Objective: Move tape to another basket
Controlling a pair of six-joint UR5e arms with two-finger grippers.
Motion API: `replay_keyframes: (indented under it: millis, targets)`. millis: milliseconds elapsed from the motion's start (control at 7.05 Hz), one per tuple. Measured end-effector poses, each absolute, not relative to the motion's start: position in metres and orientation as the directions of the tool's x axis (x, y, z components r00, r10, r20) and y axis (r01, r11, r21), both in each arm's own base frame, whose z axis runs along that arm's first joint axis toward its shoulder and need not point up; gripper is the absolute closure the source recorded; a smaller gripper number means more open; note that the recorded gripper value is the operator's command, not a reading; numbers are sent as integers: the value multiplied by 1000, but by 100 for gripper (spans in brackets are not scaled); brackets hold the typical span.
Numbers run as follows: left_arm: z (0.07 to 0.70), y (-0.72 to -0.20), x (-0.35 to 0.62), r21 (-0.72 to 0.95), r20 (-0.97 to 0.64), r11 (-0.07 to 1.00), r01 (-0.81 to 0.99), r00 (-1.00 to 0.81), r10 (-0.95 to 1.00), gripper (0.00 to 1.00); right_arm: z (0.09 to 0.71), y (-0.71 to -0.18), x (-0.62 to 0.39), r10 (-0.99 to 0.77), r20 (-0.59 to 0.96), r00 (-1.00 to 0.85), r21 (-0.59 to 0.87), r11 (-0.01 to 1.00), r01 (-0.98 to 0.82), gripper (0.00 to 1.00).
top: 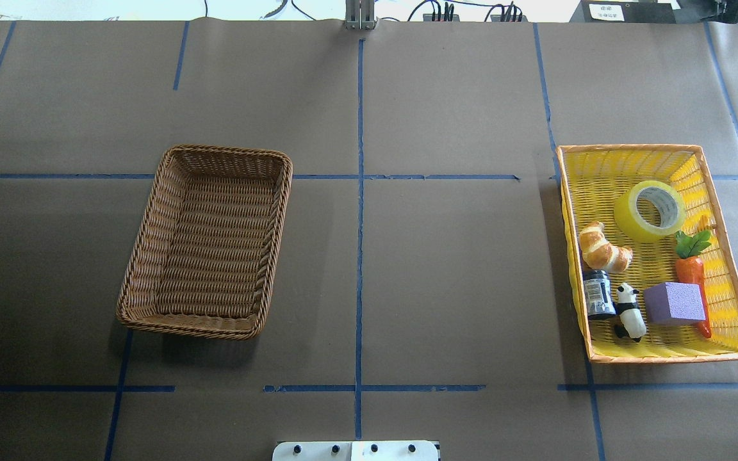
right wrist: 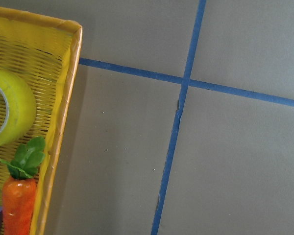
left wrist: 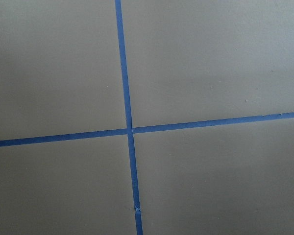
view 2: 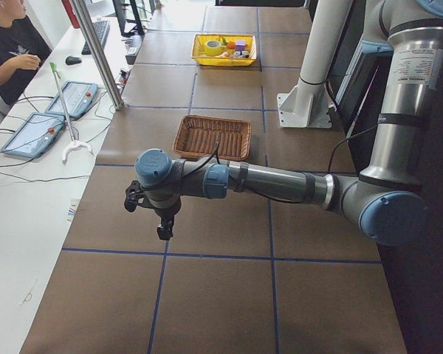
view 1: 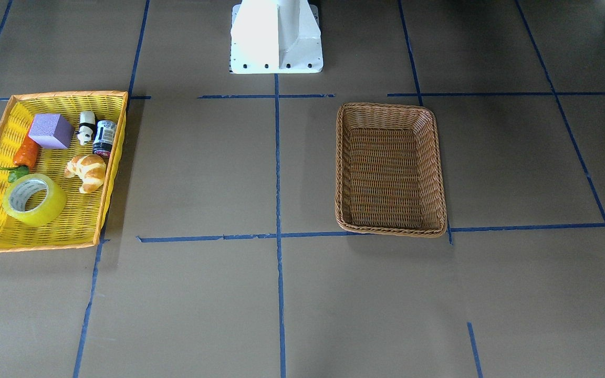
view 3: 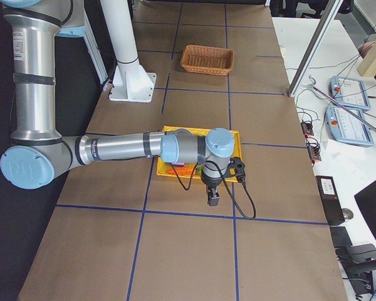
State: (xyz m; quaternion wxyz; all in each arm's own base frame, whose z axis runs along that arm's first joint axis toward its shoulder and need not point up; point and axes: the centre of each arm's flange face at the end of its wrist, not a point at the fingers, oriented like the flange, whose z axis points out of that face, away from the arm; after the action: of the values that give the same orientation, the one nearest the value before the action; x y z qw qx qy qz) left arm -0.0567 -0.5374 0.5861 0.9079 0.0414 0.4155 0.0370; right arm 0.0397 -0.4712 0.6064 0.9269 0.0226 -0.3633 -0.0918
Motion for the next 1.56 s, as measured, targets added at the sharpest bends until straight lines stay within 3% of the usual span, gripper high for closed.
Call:
replay_keyframes:
  millis: [1560]
  targets:
    - [574,-534,-54,134,-748,990,-38,652,126,0,598,-472,31,-205,709,674,129,978,162,0]
